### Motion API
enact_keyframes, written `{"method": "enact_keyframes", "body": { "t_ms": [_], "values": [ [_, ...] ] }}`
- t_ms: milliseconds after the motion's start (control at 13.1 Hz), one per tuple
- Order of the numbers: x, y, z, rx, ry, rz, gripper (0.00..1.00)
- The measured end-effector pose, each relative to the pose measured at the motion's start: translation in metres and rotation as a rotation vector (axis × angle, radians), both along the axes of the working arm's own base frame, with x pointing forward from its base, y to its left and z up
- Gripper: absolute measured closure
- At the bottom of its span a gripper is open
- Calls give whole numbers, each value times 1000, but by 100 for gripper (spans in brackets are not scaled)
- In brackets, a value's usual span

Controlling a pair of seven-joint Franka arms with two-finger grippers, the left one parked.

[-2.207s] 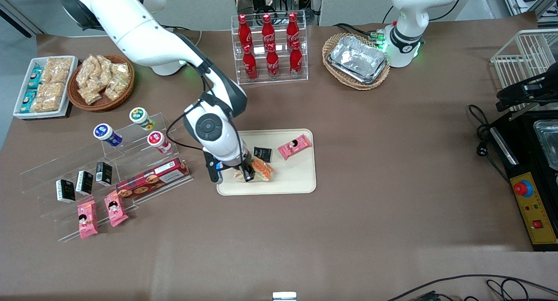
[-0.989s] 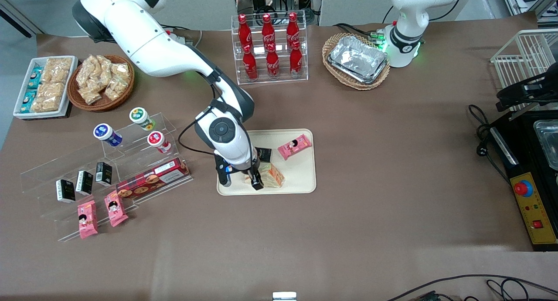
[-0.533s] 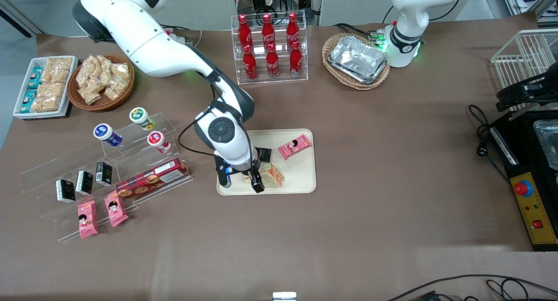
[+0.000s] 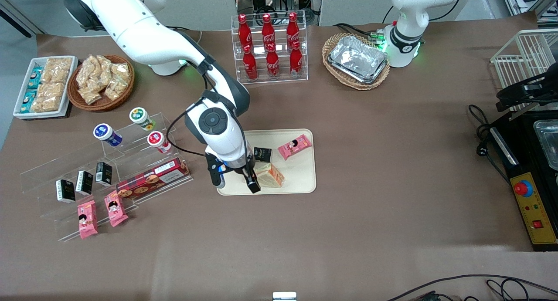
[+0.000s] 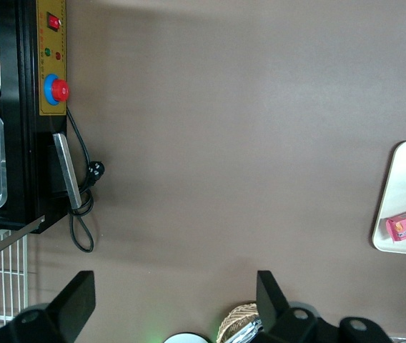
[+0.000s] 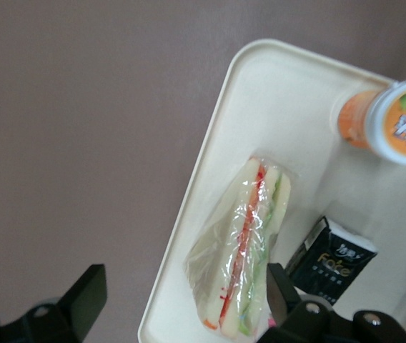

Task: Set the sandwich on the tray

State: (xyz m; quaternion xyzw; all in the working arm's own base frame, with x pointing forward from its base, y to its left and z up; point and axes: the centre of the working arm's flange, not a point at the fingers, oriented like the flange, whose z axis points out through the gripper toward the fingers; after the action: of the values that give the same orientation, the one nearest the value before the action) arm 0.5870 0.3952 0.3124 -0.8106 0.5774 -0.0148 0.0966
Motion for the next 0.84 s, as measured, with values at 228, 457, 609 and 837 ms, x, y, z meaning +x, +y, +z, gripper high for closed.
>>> {"method": "enact_keyframes", "body": {
  "t_ms": [228, 457, 609, 837],
  "values": [
    [-2, -8, 25, -44, 8, 75, 0],
    [-17, -11, 52, -115, 44, 230, 0],
    [-28, -18, 80, -170, 69, 361, 0],
    [-43, -39, 119, -248, 123, 591, 0]
  ]
}}
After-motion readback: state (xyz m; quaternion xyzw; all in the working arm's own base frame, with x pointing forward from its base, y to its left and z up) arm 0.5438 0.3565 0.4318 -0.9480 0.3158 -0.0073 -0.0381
